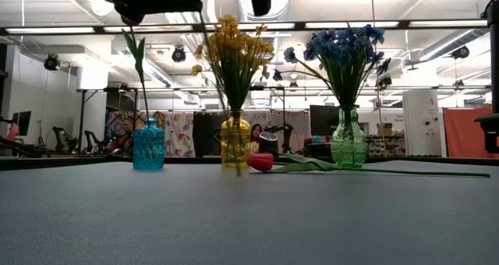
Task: Sort flowers into vase by color
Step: Put the bottom red tulip into the blue vase
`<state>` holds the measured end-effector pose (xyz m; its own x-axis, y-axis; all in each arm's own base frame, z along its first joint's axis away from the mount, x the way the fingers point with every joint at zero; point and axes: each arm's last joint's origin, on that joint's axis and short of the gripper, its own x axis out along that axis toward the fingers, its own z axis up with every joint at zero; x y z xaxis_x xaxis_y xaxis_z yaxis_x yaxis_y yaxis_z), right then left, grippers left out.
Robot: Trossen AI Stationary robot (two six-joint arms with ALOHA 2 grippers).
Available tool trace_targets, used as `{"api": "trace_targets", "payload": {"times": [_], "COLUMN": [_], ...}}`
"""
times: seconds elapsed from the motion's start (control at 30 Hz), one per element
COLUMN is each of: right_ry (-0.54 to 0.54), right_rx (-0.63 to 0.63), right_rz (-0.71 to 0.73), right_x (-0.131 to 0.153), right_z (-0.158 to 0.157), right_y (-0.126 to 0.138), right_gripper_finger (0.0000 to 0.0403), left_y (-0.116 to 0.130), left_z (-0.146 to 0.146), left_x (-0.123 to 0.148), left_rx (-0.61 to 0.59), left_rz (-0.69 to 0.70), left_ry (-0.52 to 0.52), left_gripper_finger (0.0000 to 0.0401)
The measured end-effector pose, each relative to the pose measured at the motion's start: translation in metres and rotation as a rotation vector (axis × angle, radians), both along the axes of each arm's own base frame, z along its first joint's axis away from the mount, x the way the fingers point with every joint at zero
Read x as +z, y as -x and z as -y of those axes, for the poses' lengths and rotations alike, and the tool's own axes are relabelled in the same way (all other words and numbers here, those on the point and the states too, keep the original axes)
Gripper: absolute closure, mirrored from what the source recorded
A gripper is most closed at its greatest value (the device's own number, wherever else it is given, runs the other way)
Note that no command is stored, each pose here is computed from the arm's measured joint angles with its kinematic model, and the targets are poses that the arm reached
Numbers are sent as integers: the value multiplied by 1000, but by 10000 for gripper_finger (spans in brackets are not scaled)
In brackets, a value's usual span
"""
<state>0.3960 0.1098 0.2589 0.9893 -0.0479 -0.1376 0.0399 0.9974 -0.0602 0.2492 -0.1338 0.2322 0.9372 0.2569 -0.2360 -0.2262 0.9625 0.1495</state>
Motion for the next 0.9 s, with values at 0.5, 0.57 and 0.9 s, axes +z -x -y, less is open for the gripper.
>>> {"api": "trace_targets", "payload": {"times": [0.5,0.57,0.9], "right_ry": [127,148,151], "right_rx": [-152,-145,-173], "right_rz": [196,292,589], "right_x": [63,69,55], "right_z": [45,57,122], "right_y": [18,14,-8], "right_gripper_finger": [385,385,385], "left_y": [52,58,98], "left_z": [-24,-28,-53], "left_x": [8,16,66], "left_rx": [-30,-27,118], "left_rz": [-293,-267,-377], "left_ry": [149,174,211], "left_gripper_finger": [153,154,174]}}
